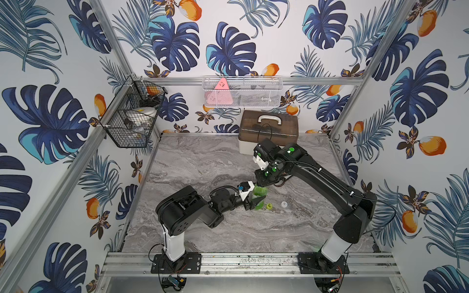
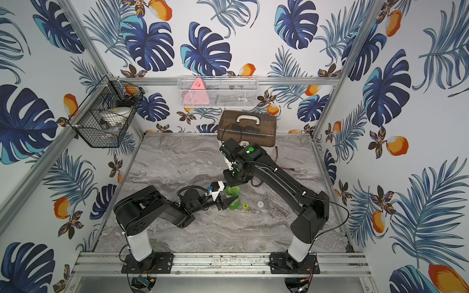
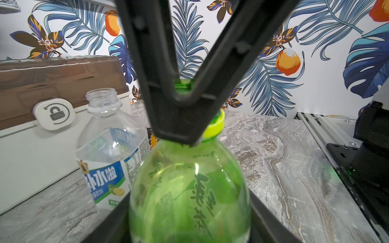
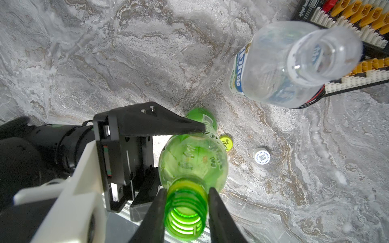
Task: Screw on the bottle caps
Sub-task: Pick up the plastic bottle at the center of the board.
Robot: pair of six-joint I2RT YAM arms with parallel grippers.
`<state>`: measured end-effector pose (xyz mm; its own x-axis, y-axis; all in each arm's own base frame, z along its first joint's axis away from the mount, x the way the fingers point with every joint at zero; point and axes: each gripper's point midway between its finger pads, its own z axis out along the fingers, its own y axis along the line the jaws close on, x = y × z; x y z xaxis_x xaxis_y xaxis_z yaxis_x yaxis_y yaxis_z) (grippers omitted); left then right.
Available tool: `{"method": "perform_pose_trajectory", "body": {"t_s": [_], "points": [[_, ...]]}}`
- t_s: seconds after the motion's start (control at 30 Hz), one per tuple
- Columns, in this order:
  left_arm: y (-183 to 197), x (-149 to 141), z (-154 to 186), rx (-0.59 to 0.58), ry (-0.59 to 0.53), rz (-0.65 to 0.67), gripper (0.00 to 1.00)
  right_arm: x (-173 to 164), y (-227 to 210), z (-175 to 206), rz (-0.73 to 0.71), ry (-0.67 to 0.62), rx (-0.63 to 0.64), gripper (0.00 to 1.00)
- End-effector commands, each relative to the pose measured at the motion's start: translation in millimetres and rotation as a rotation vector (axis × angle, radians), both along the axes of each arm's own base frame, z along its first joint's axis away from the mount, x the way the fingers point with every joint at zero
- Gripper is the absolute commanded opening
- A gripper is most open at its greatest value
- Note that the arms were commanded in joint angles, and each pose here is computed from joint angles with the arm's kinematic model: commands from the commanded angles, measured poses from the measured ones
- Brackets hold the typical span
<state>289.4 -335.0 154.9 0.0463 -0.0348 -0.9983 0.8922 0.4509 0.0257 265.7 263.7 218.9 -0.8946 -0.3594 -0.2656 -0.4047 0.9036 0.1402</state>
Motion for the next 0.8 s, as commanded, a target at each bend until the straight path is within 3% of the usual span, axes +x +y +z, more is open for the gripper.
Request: {"method": "perform_pose_trajectory", "body": {"t_s": [0.0,0.1,0.2,0.5,0.77], "points": [[3,-2,14,-0.034,-0.052,0.002,0.69,-6,4,14,0.025,0.009,0.031,0.52],[11,3,10,-0.031,-0.035,0.033,0.70,-2,-3,36,0.036,-0.039,0.033,0.68],[21,7,6,-0.017,-0.033,0.067,0.71,-4,-24,33,0.027,-0.031,-0.036,0.74],[54,26,-3,0.004,-0.010,0.184,0.71,-23,-53,-35,-0.005,0.136,-0.152,0.73],[72,34,-3,-0.002,0.006,0.255,0.72,-29,-46,-102,-0.003,0.184,-0.133,0.66]]}}
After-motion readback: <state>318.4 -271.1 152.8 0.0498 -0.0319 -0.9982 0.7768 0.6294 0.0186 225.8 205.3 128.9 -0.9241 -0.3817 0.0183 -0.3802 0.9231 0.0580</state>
